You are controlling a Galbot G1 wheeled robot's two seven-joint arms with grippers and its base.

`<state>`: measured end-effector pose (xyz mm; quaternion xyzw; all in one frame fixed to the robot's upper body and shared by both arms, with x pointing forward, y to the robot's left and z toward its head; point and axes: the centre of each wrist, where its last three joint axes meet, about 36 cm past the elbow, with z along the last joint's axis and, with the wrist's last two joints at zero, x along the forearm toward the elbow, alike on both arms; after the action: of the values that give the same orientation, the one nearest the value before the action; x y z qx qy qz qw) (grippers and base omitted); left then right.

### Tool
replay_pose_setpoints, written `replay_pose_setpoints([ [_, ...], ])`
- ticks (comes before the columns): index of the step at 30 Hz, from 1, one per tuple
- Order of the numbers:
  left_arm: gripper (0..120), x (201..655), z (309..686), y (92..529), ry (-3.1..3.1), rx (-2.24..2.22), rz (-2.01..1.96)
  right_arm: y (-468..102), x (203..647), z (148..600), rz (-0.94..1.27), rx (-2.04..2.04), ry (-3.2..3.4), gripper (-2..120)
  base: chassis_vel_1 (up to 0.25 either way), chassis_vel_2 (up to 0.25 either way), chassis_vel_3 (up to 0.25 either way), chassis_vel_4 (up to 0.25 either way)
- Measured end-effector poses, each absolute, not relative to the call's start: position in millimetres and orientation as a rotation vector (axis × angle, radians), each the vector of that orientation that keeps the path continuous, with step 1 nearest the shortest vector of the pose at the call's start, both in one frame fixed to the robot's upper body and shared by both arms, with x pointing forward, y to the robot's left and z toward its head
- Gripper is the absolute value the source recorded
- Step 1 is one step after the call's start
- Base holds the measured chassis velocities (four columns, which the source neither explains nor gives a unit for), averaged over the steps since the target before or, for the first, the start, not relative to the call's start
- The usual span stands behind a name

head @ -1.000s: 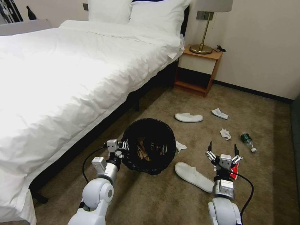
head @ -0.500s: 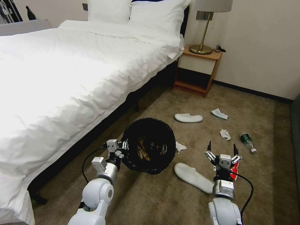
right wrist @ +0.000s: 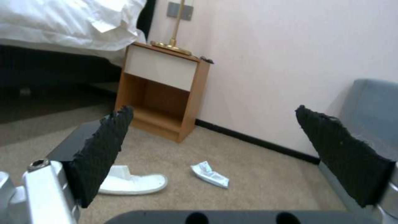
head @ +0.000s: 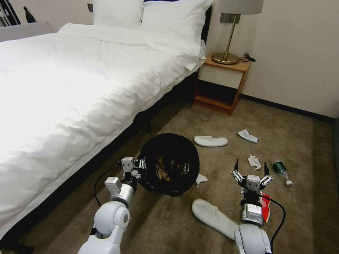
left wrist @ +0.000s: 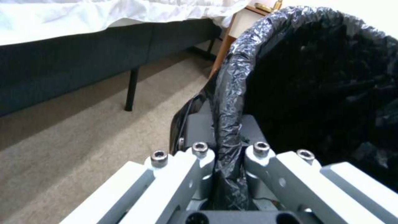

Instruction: Pick up the trash bin, then pick up the garbage on the floor and place it into the trash bin.

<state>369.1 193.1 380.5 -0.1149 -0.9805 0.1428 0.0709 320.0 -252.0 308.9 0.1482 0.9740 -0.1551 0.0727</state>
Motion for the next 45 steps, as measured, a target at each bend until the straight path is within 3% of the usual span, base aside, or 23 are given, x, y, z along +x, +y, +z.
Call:
replay_pose_setpoints([
  [5, 3, 367.5, 380.9, 196.2, -2.951, -0.343, 0.418, -277.0, 312.1, 314.5, -0.569, 0.300, 2.933, 100, 0.023, -0.003, -0.017, 0.012],
  [12, 3, 366.3, 383.3, 198.1, -2.957, -0.346, 0.411, -306.0, 288.7, 325.3, -0.470, 0.075, 3.097, 100, 0.000, 0.000, 0.000, 0.000],
  [16, 3, 364.7, 382.4, 198.4, -2.956, -0.344, 0.407, -350.3, 274.5, 347.9, -0.606, -0.205, 3.188, 100, 0.000, 0.000, 0.000, 0.000],
  [24, 3, 361.9, 378.5, 194.5, -2.952, -0.344, 0.393, -392.0, 279.5, 372.4, -0.663, -0.666, 3.226, 100, 0.000, 0.000, 0.000, 0.000],
  [36, 3, 361.6, 369.4, 186.4, -2.946, -0.327, 0.392, -421.7, 285.2, 350.9, -0.660, -1.227, 3.324, 100, 0.000, 0.000, 0.000, 0.000],
  [45, 3, 362.3, 367.4, 184.0, -2.945, -0.317, 0.390, -435.4, 309.9, 321.7, -0.610, -1.404, 3.311, 100, 0.000, 0.000, 0.000, 0.000],
])
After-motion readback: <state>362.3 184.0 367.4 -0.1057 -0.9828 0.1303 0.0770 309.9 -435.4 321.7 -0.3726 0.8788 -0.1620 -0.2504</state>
